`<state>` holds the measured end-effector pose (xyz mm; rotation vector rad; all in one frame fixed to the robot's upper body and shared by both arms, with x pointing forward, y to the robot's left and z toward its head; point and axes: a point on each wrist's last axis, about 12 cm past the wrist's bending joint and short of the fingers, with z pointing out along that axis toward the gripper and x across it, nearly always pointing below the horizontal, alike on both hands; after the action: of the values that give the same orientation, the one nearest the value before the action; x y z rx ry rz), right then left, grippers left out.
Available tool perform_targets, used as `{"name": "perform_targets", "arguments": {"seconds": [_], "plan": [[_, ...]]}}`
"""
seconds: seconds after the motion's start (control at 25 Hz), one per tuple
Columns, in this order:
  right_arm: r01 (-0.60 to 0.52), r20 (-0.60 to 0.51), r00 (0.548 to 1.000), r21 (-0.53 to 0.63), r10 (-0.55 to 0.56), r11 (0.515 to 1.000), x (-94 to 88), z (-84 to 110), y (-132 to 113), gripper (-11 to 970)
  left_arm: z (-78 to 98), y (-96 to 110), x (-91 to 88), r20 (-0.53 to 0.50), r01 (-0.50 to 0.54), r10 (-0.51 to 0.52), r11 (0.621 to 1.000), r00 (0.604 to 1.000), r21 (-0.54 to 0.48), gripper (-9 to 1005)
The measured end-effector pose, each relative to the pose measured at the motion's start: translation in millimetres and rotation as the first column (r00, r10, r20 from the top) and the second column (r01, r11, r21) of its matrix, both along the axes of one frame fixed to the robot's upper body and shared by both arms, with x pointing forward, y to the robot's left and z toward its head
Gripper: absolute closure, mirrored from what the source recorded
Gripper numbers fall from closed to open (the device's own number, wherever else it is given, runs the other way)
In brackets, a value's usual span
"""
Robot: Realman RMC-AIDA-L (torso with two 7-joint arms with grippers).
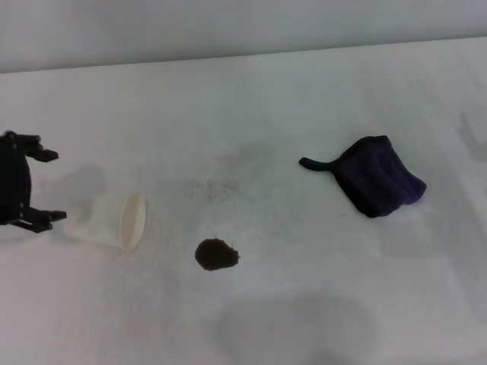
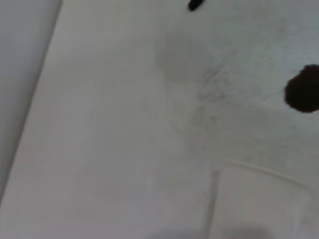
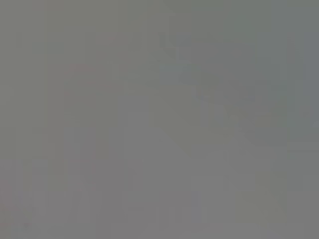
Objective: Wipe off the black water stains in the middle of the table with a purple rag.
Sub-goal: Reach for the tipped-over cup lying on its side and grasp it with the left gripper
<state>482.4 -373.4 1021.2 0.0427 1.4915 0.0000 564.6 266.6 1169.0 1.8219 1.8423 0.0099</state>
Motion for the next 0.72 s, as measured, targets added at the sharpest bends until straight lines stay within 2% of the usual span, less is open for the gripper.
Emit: {"name": "perform_targets", "arguments": {"seconds": [0.48, 0.72], "plan": [[0.004, -0.002, 1.000, -0.002, -0.004, 1.000, -1.9, -0.4, -1.6, 91, -21.7, -18.3, -2.8, -0.056, 0.089, -0.088, 0.996, 0.995, 0.015, 141], [0.004, -0.001, 1.000, -0.003, -0.004, 1.000, -1.7, -0.1, -2.1, 92, -38.8, -24.4, -2.0, -0.027, 0.116, -0.115, 0.993, 0.993, 0.032, 158]]}}
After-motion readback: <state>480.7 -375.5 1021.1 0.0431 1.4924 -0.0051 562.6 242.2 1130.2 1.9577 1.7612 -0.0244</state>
